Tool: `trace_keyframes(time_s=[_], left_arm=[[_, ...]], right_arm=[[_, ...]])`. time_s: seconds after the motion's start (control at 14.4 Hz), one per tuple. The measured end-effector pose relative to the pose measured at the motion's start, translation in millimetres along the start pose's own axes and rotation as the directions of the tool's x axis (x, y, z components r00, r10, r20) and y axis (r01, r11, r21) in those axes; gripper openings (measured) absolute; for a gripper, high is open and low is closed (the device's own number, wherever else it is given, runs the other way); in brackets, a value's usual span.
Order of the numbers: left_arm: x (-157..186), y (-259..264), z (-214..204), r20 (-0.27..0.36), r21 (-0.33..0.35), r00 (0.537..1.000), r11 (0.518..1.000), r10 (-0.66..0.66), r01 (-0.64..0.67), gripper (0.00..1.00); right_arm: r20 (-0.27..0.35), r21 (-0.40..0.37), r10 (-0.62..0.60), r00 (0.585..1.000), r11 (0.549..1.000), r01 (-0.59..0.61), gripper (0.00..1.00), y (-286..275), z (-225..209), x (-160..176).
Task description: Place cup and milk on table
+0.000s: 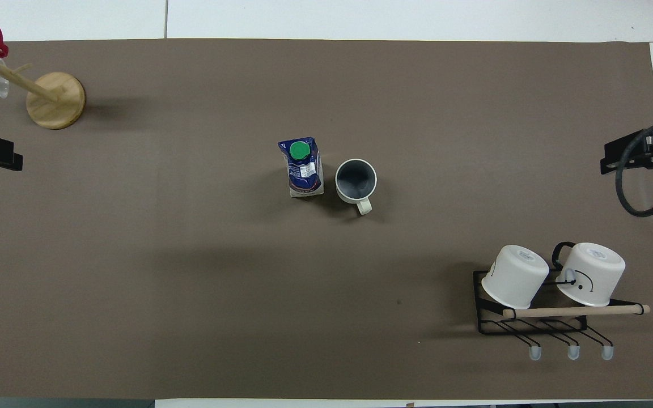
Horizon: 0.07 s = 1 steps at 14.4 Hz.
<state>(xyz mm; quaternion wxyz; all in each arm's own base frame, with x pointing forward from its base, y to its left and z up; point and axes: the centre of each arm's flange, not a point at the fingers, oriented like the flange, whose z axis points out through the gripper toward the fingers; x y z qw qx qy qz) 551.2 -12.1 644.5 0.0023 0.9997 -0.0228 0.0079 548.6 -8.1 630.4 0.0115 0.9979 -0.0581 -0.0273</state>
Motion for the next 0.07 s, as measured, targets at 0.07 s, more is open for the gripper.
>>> trace_keyframes(time_s=[0.07], left_arm=[[0.0, 0.0, 0.0, 0.000, 0.000, 1.000, 1.000, 0.000, 0.000, 1.00]], right_arm=[[0.000, 0.000, 0.000, 1.000, 1.000, 0.000, 1.00, 0.0, 0.0, 0.0]])
